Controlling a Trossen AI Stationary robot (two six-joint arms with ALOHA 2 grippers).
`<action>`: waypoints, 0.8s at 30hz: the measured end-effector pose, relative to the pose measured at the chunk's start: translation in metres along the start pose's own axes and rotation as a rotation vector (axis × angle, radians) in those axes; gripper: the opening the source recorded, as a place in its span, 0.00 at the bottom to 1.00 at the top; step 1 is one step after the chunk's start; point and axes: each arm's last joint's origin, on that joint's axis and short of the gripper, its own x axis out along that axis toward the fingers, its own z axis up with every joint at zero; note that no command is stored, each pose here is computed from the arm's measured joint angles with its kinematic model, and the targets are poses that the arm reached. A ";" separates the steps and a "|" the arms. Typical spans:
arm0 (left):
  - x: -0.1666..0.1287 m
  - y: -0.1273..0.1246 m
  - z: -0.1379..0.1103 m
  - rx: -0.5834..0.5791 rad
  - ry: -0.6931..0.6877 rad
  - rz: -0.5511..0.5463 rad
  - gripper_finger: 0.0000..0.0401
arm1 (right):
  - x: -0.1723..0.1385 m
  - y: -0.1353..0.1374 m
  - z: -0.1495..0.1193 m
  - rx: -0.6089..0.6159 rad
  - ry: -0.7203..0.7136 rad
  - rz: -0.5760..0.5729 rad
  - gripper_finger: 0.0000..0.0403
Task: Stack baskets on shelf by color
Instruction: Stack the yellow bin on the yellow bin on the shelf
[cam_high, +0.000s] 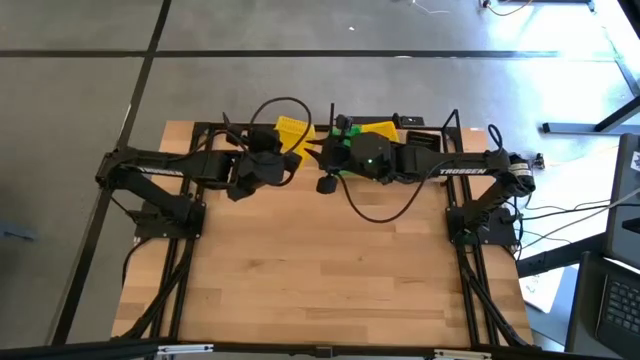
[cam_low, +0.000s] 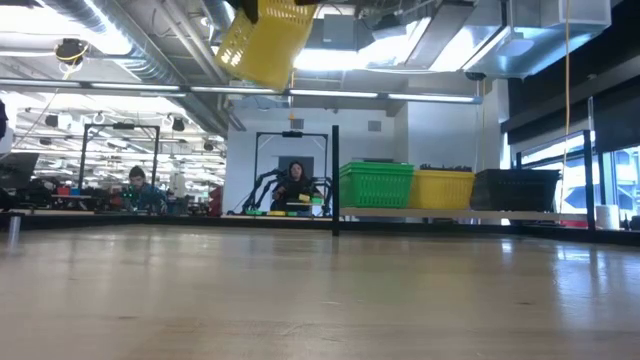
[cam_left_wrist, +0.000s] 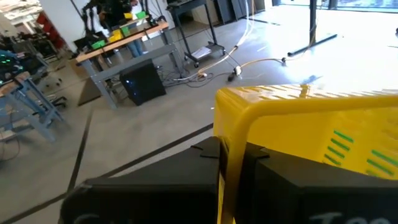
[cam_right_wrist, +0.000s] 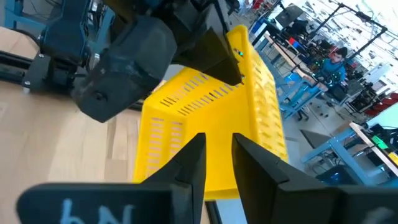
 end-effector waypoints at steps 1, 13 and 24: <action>0.000 0.000 0.000 0.000 0.003 -0.008 0.00 | 0.001 0.001 -0.001 -0.002 0.004 0.001 0.20; 0.006 -0.003 -0.002 0.033 0.017 -0.008 0.00 | -0.001 0.007 0.009 -0.056 -0.058 -0.027 0.20; 0.006 -0.002 -0.002 0.034 0.016 -0.004 0.00 | -0.001 0.004 0.005 -0.108 0.025 -0.133 0.20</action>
